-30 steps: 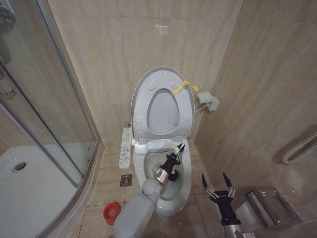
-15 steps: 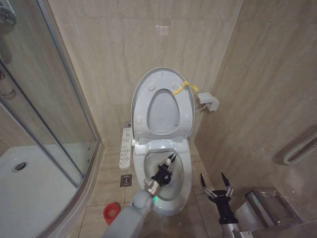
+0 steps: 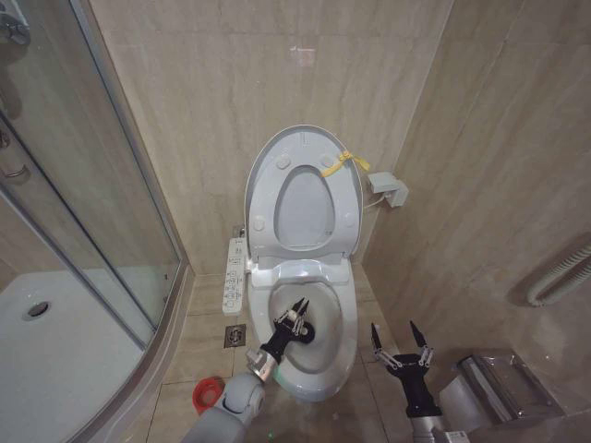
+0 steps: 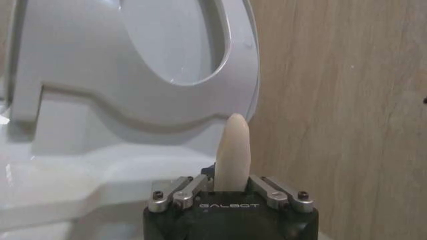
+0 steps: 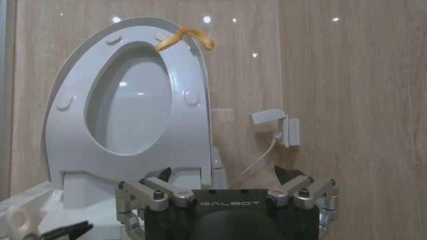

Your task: Open the toilet lid, clean the toilet bowl with a toilet brush, close the toilet lid, and flush.

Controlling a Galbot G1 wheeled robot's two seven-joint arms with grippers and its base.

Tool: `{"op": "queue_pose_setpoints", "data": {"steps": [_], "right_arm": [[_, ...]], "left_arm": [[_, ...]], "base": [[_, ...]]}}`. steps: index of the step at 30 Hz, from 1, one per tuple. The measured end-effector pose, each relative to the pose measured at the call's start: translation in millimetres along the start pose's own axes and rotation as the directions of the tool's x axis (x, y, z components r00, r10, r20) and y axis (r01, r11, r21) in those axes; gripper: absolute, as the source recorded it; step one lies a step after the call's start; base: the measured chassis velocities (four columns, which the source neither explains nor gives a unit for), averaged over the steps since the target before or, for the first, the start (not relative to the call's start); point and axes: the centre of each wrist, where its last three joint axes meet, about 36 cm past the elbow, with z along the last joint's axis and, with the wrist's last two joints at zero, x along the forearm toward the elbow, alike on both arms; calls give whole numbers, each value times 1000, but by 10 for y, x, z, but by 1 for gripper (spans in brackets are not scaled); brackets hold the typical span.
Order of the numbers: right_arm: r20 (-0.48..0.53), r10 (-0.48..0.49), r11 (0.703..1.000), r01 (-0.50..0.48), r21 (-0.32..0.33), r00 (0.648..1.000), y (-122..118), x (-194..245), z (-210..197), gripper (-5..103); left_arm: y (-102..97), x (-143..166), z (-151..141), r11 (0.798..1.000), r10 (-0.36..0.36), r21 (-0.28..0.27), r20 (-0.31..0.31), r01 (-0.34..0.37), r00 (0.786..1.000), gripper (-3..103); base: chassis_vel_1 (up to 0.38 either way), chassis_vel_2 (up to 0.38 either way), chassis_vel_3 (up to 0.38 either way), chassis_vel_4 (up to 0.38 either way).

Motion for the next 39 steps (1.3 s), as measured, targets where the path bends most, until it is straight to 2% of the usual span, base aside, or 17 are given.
{"op": "queue_pose_setpoints", "data": {"steps": [17,18,26,27,32,33,37,39], "right_arm": [[8,-9,1000,9,7,1000,-20,14,-57,100],[7,-9,1000,9,6,1000,-17,19,-61,100],[6,-9,1000,9,5,1000,-9,46,-71,100],[7,-9,1000,9,4,1000,-5,53,-75,100],[9,-9,1000,9,1,1000,11,71,-90,100],[9,-9,1000,9,1,1000,14,78,-92,100],[9,-9,1000,9,1,1000,20,88,-102,100],[9,-9,1000,9,1,1000,24,97,-105,100]], "left_arm": [[-85,301,42,1000,-14,7,-38,14,999,17],[-84,315,28,1000,-16,6,-35,17,999,34],[-119,448,26,1000,-22,4,-39,22,999,34],[-121,461,21,1000,-23,2,-38,23,999,61],[-111,492,15,1000,-28,-4,-37,28,999,61],[-108,495,10,1000,-29,-5,-36,28,999,88],[-107,489,-21,1000,-28,-7,-27,28,999,88],[-117,452,-100,1000,-31,-5,-1,31,1000,88]], "base": [[0,0,0,0],[0,0,0,0],[0,0,0,0],[0,0,0,0],[0,0,0,0],[0,0,0,0],[0,0,0,0],[0,0,0,0]]}}
